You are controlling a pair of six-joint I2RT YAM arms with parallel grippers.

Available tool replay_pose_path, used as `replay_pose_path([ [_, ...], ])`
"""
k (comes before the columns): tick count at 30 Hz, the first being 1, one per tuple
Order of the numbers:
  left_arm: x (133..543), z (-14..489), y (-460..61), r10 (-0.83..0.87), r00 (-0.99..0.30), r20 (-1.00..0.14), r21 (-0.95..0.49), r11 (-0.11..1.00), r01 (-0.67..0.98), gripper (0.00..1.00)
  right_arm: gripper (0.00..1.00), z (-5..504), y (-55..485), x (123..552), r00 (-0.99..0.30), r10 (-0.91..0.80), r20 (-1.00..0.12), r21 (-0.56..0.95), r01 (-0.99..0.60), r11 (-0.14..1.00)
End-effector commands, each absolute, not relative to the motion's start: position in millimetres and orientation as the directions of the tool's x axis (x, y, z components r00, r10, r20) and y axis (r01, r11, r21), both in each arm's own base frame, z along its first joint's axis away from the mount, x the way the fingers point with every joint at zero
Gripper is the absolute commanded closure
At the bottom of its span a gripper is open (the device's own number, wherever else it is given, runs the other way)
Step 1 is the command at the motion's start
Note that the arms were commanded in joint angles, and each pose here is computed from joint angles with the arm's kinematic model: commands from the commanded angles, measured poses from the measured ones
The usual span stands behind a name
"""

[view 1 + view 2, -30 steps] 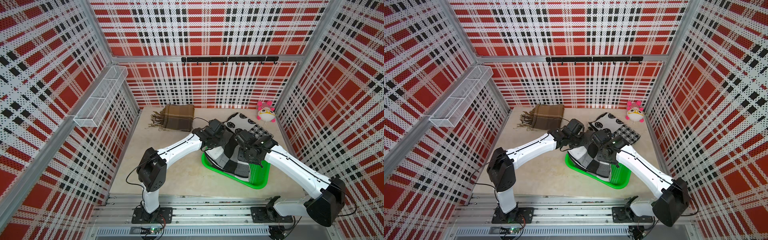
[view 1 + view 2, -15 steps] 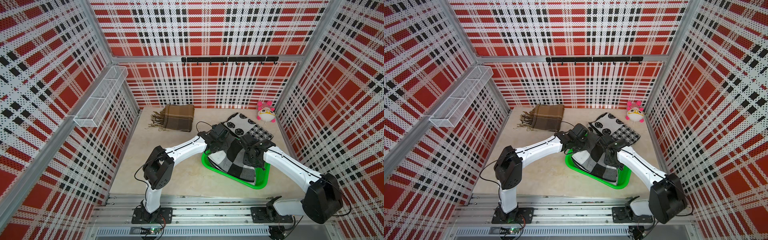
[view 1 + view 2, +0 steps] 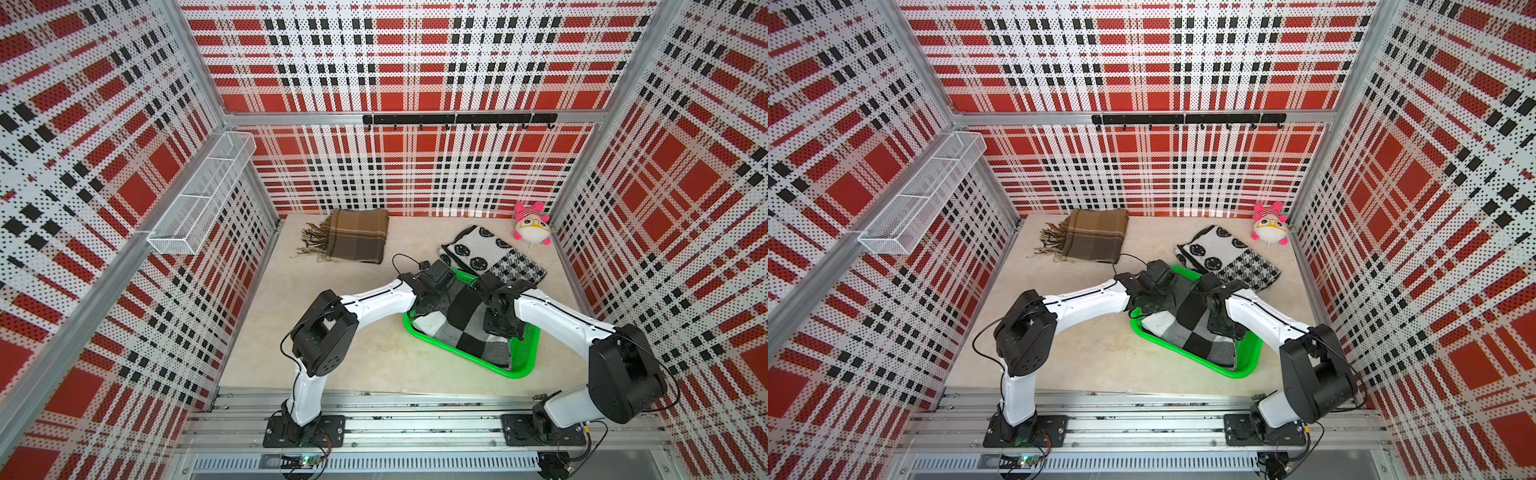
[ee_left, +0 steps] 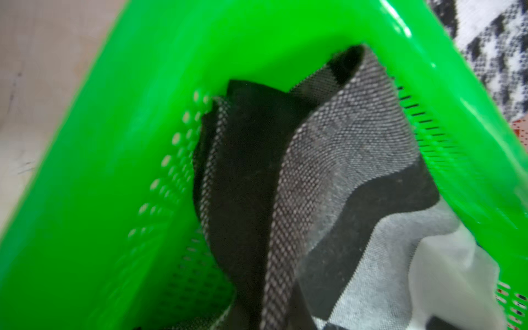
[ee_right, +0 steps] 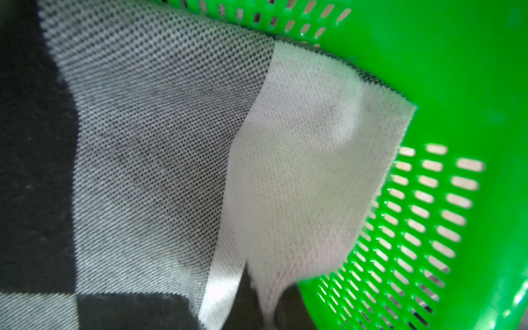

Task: Put the folded scarf in the basket
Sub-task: Place the scarf in the basket.

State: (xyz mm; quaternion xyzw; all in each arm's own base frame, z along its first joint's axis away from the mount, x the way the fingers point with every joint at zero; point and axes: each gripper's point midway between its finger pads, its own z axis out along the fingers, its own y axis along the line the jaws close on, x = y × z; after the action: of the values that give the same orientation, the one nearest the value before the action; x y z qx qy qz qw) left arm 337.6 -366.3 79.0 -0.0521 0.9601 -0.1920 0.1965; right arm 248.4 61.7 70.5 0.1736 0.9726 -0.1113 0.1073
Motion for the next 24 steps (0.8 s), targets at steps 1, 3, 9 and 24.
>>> replay_pose_path([
  [1, 341.7, 67.4, -358.8, -0.175, -0.904, -0.390, -0.345, 0.938, -0.033, 1.00, 1.00, 72.1, 47.8, 248.6, -0.898, 0.338, -0.282, -0.225, 0.404, 0.887],
  [3, 341.2, 62.3, -355.9, -0.169, -0.905, -0.391, -0.329, 0.944, -0.034, 1.00, 1.00, 72.7, 44.8, 246.8, -0.893, 0.345, -0.288, -0.234, 0.415, 0.879],
  [9, 339.0, 47.9, -347.7, -0.158, -0.907, -0.390, -0.288, 0.957, -0.043, 1.00, 1.00, 69.3, 38.8, 241.6, -0.884, 0.363, -0.294, -0.253, 0.439, 0.862],
  [24, 342.6, 55.5, -338.8, -0.149, -0.890, -0.432, -0.234, 0.971, -0.049, 0.71, 1.00, 67.9, 29.5, 235.2, -0.870, 0.394, -0.296, -0.289, 0.474, 0.831],
])
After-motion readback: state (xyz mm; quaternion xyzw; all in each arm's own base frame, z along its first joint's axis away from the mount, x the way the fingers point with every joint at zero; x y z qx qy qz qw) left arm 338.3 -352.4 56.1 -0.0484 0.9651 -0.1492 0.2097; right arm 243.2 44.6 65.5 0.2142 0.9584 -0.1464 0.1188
